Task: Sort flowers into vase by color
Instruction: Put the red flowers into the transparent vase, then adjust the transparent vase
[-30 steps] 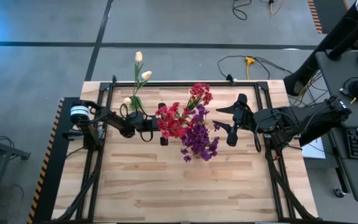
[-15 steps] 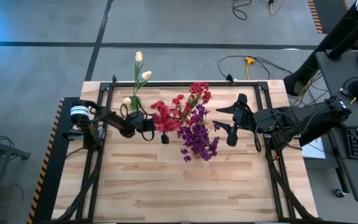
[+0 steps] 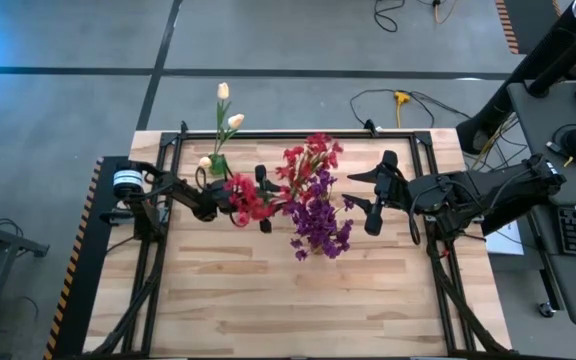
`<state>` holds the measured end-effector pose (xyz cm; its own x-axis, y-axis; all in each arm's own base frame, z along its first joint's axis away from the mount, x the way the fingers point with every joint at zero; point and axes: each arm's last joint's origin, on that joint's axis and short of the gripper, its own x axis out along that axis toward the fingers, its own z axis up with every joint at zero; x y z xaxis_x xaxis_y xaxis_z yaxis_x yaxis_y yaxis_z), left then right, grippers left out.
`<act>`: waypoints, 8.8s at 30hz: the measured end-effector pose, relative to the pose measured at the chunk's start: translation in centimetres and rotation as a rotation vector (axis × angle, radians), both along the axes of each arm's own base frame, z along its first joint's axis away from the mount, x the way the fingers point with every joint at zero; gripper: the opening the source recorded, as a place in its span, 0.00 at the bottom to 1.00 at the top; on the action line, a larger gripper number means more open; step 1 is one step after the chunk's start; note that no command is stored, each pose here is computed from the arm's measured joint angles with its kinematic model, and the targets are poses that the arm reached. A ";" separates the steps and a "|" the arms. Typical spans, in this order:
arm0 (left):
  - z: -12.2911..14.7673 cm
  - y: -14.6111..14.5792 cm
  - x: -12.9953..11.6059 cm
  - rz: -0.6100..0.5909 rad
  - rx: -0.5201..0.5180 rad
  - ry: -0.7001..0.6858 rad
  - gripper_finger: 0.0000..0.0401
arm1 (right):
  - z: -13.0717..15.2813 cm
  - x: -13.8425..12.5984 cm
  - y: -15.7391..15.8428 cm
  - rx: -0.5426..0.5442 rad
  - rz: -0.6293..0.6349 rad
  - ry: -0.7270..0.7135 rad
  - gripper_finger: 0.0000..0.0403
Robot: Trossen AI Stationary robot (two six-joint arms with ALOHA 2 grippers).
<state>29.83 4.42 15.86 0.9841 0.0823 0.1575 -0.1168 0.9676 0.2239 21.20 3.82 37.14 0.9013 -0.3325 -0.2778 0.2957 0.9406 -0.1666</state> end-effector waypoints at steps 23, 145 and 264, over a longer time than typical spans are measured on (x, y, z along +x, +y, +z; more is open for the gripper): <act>-1.0 -0.2 -1.0 -0.010 -0.086 0.053 0.62 | 0.0 0.0 0.0 0.005 0.000 -0.001 0.52; 1.1 -1.5 -2.5 -0.023 -0.165 0.095 0.19 | -6.0 -3.5 -1.0 0.344 -0.378 0.345 0.52; -3.2 -2.5 -5.0 0.088 -0.328 0.359 0.72 | -17.4 -3.3 -7.0 0.397 -0.150 0.102 0.52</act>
